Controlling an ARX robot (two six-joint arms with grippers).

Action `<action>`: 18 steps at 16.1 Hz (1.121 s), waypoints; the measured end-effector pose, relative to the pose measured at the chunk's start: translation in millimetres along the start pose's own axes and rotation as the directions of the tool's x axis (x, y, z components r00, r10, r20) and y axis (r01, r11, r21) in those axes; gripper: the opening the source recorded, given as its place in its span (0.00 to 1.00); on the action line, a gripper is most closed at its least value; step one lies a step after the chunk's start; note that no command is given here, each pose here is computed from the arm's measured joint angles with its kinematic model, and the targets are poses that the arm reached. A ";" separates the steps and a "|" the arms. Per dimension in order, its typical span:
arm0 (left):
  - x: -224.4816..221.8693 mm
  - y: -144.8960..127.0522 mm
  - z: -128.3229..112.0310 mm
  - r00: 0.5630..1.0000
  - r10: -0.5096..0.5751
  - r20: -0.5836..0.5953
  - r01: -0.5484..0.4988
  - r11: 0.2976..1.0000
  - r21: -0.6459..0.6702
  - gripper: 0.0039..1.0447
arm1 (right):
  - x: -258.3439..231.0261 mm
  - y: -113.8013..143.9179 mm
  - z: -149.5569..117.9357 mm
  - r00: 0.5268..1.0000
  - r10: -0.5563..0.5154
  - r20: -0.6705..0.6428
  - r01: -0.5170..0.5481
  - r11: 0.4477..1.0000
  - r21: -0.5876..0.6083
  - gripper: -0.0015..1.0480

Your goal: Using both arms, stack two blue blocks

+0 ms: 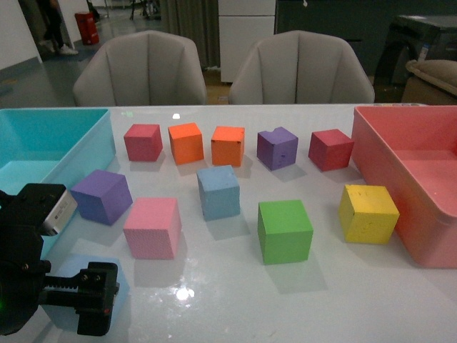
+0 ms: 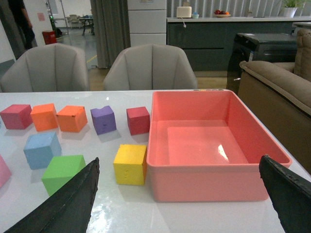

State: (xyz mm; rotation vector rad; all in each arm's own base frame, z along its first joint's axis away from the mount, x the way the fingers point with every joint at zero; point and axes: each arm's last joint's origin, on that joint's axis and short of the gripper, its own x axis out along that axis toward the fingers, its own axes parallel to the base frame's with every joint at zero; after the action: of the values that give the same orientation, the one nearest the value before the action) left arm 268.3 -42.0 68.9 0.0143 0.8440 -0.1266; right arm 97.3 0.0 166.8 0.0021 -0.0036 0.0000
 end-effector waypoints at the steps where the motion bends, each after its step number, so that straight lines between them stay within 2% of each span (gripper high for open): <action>1: 3.8 0.0 -3.6 1.000 0.000 -0.013 0.000 1.000 0.000 0.94 | 0.0 0.0 0.0 1.000 0.000 0.000 0.000 1.000 0.000 0.94; 4: 9.5 -5.8 -8.8 1.000 0.003 -0.023 -0.003 1.000 0.026 0.94 | 0.0 0.0 0.0 1.000 0.000 0.000 0.000 1.000 0.000 0.94; 5: 9.4 -7.5 -8.6 1.000 0.011 -0.020 -0.010 0.999 0.035 0.90 | 0.0 0.0 0.0 1.000 0.000 0.000 0.000 1.000 0.000 0.94; 8: 0.9 -14.7 -8.1 1.000 0.014 -0.012 -0.013 0.998 0.064 0.60 | 0.0 0.0 0.0 1.000 0.000 0.000 0.000 1.000 0.000 0.94; 9: -7.1 -18.7 -3.8 1.000 0.012 0.005 -0.012 0.996 0.084 0.54 | 0.0 0.0 0.0 1.000 0.000 0.000 0.000 1.000 0.000 0.94; 11: -26.0 -31.0 11.3 0.998 -0.022 0.057 0.015 0.993 0.118 0.50 | 0.0 0.0 0.0 1.000 0.000 0.000 0.000 1.000 0.000 0.94; 14: -33.1 -59.3 55.6 0.991 -0.066 0.119 0.044 0.984 0.174 0.48 | 0.0 0.0 0.0 1.000 0.000 0.000 0.000 1.000 0.000 0.94; 16: -18.8 -88.6 88.3 0.988 -0.095 0.123 0.067 0.973 0.219 0.48 | 0.0 0.0 0.0 1.000 0.000 0.000 0.000 1.000 0.000 0.94; 18: -0.1 -112.1 107.6 0.989 -0.115 0.097 0.087 0.964 0.249 0.48 | 0.0 0.0 0.0 1.000 0.000 0.000 0.000 1.000 0.000 0.94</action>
State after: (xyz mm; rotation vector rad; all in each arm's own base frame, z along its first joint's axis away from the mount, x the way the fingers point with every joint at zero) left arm 335.1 -160.1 144.7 0.1946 0.7137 -0.3247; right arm 97.3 0.0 166.8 0.0021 -0.0040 0.0000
